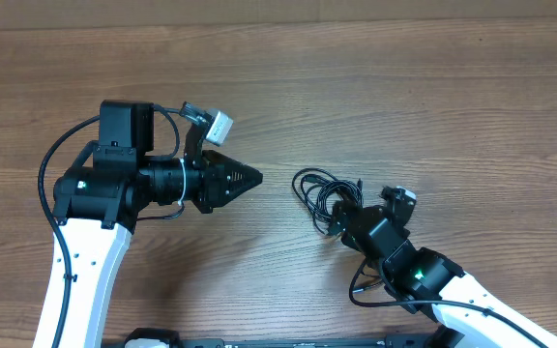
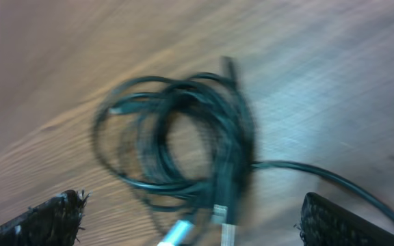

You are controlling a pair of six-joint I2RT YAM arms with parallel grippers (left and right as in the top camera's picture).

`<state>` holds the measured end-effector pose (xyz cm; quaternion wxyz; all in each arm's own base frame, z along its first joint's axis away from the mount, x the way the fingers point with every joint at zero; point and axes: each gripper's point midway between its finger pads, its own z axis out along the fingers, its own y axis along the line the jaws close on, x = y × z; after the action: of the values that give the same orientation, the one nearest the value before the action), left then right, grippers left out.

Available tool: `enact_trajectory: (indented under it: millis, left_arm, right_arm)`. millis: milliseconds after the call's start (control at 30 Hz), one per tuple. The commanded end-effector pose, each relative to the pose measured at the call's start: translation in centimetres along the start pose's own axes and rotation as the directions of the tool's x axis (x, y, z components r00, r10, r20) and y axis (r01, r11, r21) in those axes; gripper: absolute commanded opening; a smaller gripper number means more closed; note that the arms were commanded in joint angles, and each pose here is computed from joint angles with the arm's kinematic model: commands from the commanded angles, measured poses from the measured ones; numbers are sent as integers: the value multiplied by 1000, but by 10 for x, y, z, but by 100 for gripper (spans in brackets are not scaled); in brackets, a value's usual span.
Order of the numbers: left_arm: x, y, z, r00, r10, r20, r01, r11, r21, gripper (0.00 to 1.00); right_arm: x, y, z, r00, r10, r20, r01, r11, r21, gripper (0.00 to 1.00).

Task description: Untangle cables

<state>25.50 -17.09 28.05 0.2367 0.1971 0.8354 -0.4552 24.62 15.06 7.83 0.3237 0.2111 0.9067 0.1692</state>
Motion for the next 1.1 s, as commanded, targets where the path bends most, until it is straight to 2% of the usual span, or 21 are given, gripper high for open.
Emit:
enact_trajectory:
  millis: [0, 100, 133, 233, 267, 300, 333, 433, 500, 600, 733, 867, 967, 1067]
  left_arm:
    - [-1, 40, -6, 988, -149, 36, 154, 957, -246, 15]
    - [-1, 63, -12, 965, -249, 88, 264, 896, -358, 23]
    - [-1, 68, -13, 951, -288, 109, 307, 874, -376, 27]
    - [1, 77, -9, 911, -388, 141, 412, 825, -387, 47]
    - [2, 79, -5, 905, -404, 135, 423, 819, -388, 54]
    - [4, 80, 0, 901, -416, 120, 428, 816, -389, 72]
    - [6, 82, 5, 899, -426, 104, 431, 814, -390, 84]
    - [16, 86, 27, 880, -474, 39, 449, 800, -398, 91]
    - [21, 89, 43, 865, -502, 2, 460, 791, -403, 92]
    - [28, 93, 71, 851, -522, -52, 459, 790, -407, 88]
    - [38, 102, 106, 814, -575, -85, 489, 757, -433, 67]
    - [60, 121, 135, 717, -696, -42, 572, 621, -537, 66]
    - [80, 130, 151, 683, -730, -33, 565, 557, -609, 67]
    - [94, 137, 167, 673, -739, -25, 549, 521, -654, 72]
  right_arm:
    - [9, 37, -4, 977, -208, -42, 198, 963, -182, 100]
    - [17, 68, -13, 941, -337, -36, 305, 887, -347, 100]
    - [17, 71, -14, 935, -353, -24, 321, 875, -364, 100]
    - [8, 66, -11, 940, -341, 9, 326, 890, -319, 100]
    - [3, 63, -10, 946, -323, 21, 314, 901, -300, 100]
    - [0, 62, -9, 957, -290, 22, 284, 914, -290, 100]
    - [-5, 61, -9, 971, -238, 17, 233, 929, -289, 100]
    - [-22, 56, -10, 997, -70, 11, 70, 957, -280, 100]
    - [-36, 50, -12, 999, -15, 37, 24, 962, -273, 100]
    - [-50, 42, -13, 998, 23, 64, -5, 966, -259, 100]
    - [-54, 30, -11, 997, 38, 61, -24, 974, -225, 100]
    - [-44, 21, -9, 999, 25, 21, -21, 982, -188, 100]
    - [-37, 19, -8, 1000, 16, -12, -18, 983, -182, 100]
    - [-33, 14, -8, 999, 12, -30, -16, 986, -164, 100]
